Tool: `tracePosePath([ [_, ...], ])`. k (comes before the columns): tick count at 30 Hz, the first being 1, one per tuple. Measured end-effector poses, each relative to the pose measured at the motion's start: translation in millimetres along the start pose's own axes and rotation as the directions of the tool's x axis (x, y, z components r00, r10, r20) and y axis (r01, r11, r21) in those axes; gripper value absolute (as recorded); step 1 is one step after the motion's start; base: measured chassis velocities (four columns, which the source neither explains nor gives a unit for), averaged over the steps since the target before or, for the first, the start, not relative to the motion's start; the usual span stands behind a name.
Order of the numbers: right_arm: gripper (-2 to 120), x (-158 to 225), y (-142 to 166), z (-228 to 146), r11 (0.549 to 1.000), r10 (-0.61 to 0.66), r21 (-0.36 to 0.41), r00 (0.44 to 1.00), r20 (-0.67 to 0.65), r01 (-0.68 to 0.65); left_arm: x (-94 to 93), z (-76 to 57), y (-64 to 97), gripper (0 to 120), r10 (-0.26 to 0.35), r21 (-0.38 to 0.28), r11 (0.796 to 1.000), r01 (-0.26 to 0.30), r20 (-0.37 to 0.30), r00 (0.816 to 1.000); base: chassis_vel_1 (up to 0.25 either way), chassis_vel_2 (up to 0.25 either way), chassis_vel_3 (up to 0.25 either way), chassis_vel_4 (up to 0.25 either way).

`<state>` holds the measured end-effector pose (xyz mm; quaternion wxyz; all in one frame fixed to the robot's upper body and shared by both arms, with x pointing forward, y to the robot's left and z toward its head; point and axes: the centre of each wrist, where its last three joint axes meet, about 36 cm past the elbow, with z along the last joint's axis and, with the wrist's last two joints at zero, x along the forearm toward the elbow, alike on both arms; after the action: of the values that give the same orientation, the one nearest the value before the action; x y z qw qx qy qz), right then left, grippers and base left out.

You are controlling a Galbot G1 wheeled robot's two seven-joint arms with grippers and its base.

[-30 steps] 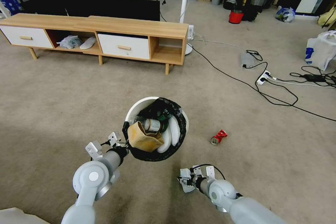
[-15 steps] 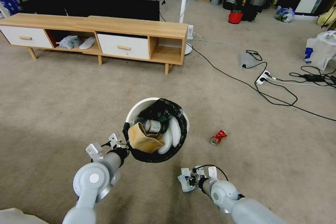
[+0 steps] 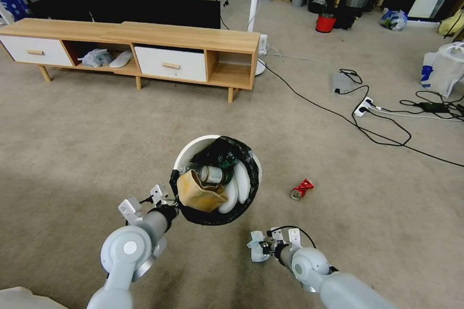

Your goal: Pick up the trash bin and place the garbage on the floor into it.

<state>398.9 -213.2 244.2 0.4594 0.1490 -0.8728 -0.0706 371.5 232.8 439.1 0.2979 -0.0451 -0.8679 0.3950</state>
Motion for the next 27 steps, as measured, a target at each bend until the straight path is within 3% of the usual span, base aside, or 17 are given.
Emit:
tracePosePath([
  [11,0,33.8,-10.7,-14.6,1.000,0.021,-0.003,0.999,0.050,-0.020,-2.5,3.5,-3.4,0,0.006,-0.010,1.000,-0.007,-0.013,1.000,0.000,0.000,0.000,0.000],
  [27,0,139.2,-35.5,-44.6,0.997,0.032,0.065,0.979,0.201,-0.046,-2.5,12.3,-2.7,0,-0.004,-0.061,0.998,0.000,-0.064,0.998,0.000,0.000,0.000,0.000],
])
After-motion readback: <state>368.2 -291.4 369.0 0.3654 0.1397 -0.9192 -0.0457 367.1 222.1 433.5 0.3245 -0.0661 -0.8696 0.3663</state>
